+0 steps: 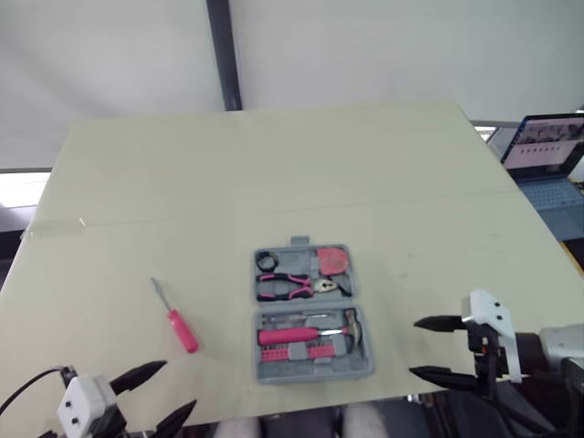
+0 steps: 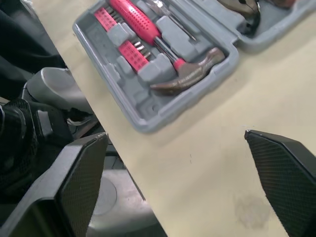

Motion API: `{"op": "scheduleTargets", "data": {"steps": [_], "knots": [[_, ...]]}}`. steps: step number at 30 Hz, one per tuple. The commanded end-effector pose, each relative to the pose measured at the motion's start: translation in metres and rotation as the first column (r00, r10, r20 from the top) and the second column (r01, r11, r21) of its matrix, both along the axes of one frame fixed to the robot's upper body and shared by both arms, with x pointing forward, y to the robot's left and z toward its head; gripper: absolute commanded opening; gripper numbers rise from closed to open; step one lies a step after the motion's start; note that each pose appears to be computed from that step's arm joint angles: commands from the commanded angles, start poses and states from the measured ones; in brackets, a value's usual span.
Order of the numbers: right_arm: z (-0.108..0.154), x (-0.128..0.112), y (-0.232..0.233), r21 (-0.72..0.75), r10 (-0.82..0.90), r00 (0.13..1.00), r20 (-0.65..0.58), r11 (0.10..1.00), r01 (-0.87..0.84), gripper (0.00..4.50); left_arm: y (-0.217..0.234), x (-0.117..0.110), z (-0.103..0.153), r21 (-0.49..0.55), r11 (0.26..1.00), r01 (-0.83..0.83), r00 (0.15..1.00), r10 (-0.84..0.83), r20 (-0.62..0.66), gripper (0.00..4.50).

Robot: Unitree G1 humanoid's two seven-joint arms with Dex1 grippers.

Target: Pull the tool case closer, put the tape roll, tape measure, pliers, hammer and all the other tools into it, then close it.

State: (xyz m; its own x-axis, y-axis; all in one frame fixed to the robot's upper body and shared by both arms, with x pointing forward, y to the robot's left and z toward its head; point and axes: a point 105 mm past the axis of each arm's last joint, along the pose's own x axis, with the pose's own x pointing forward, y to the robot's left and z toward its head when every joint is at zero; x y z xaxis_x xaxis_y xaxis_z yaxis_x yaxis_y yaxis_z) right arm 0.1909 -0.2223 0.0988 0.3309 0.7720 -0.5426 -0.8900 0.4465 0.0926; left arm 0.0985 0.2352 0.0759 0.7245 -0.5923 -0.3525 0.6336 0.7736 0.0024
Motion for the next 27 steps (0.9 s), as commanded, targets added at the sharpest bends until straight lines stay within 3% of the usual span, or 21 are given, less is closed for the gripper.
{"op": "scheduleTargets", "data": {"steps": [1, 10, 12, 15, 17, 22, 27], "knots": [[0.005, 0.003, -0.010, -0.008, -0.011, 0.999, 0.049, 1.000, 0.012, 4.47, 0.012, -0.015, 0.001, 0.055, 0.998, 0.007, 1.000, -0.007, 0.011, 4.50], [0.002, 0.008, -0.016, 0.009, -0.039, 0.994, 0.105, 0.999, 0.039, 4.47, 0.006, -0.006, 0.003, 0.026, 0.999, 0.019, 0.999, -0.020, 0.048, 4.50], [0.011, 0.010, -0.010, 0.010, 0.007, 0.982, 0.189, 1.000, -0.009, 4.47, 0.007, 0.002, 0.005, -0.047, 0.996, -0.078, 0.996, 0.080, 0.034, 4.50], [0.029, 0.003, 0.008, -0.007, 0.138, 0.945, 0.295, 0.990, -0.142, 4.47, 0.009, 0.015, 0.010, -0.204, 0.928, -0.311, 0.949, 0.313, -0.020, 4.50], [0.035, 0.002, 0.012, -0.002, 0.164, 0.928, 0.334, 0.985, -0.173, 4.47, 0.004, 0.020, 0.013, -0.253, 0.888, -0.384, 0.922, 0.384, -0.052, 4.50], [0.034, 0.005, 0.014, 0.010, 0.156, 0.927, 0.342, 0.985, -0.170, 4.47, -0.011, 0.030, 0.022, -0.273, 0.858, -0.436, 0.897, 0.437, -0.059, 4.50], [0.032, 0.009, 0.010, 0.009, 0.152, 0.934, 0.324, 0.986, -0.164, 4.47, -0.005, 0.043, 0.028, -0.237, 0.764, -0.600, 0.792, 0.609, -0.042, 4.50]]}}
